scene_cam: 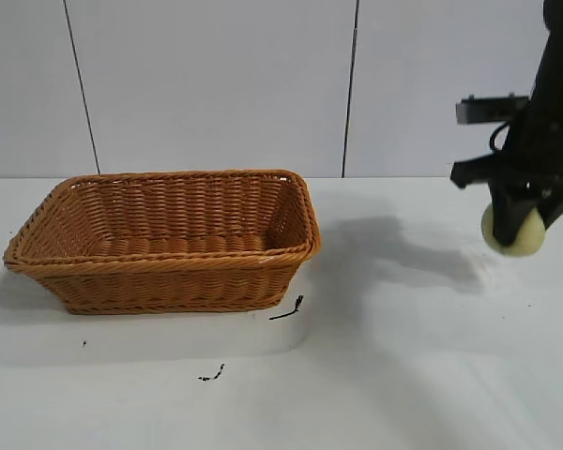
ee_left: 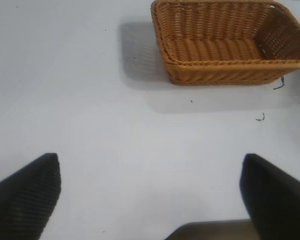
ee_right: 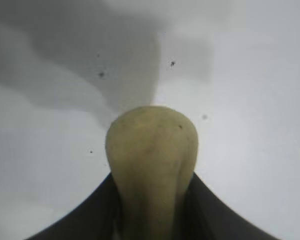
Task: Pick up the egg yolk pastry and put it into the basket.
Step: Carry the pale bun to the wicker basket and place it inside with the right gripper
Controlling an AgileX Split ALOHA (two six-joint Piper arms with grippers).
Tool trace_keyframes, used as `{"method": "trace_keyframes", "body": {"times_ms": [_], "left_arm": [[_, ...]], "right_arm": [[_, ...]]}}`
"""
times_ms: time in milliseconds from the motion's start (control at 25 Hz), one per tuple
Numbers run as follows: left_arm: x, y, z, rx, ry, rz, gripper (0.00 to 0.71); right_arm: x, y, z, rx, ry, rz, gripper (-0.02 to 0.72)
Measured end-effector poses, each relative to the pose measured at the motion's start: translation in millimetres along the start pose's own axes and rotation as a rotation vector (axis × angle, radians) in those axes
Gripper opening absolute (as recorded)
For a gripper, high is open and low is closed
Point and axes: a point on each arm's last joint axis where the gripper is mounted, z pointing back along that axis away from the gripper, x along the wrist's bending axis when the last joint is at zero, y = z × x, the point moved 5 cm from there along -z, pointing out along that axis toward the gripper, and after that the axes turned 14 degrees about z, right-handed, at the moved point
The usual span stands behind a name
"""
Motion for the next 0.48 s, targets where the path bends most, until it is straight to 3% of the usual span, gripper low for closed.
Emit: {"method": "trace_keyframes", "body": {"times_ms": [280, 480], "left_arm": [[0.0, 0, 0, 0.0, 0.0, 0.0, 0.695], [0.0, 0, 0, 0.0, 0.0, 0.0, 0.695]], "right_arm": [[0, -23, 52, -0.069, -0.003, -0.001, 0.199], [27, -44, 75, -0.136, -0.004, 0.071, 0.199]]}}
